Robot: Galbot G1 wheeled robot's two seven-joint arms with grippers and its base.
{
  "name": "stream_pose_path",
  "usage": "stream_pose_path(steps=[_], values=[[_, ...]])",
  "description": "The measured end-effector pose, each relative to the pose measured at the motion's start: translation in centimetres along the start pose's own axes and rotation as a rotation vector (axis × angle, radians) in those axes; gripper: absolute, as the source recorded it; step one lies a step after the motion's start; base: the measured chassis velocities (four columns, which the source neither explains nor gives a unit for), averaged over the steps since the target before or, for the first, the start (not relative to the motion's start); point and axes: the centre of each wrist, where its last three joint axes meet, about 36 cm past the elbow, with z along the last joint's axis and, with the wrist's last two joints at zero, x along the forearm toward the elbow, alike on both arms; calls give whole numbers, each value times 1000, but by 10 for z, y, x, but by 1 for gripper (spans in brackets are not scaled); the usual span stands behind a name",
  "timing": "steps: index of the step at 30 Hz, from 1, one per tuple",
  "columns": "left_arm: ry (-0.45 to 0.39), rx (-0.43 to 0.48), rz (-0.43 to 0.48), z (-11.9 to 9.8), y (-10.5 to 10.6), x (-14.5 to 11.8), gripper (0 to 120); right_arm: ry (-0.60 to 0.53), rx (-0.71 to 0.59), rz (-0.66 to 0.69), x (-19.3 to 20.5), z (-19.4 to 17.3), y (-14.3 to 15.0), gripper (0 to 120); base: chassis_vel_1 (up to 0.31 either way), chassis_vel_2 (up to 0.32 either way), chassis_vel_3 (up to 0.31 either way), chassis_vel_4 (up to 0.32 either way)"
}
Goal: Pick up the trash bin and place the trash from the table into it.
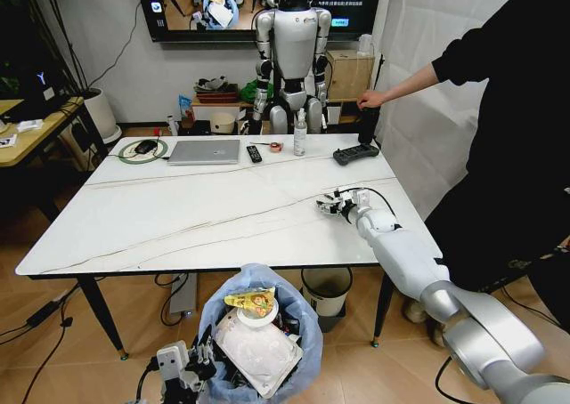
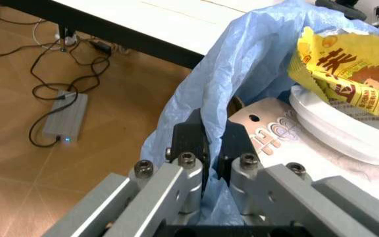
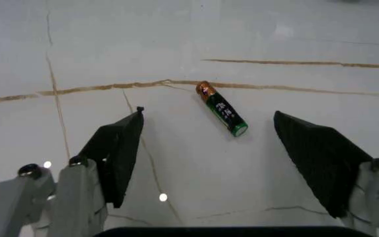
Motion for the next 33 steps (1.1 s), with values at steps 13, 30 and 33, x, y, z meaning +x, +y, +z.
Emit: stream_pose_path(steps=[13, 30, 33], values=[[3, 1, 0, 1, 0, -1, 0, 6, 3, 4, 3, 3, -4, 27, 0, 0, 0, 0], [4, 5, 2, 1, -1, -1, 0, 6, 15, -10, 12, 11, 1, 10, 0, 0, 0, 0], [6, 8, 5, 1, 0, -1, 0, -6, 4, -23, 18, 9, 2, 10, 0, 0, 0, 0]])
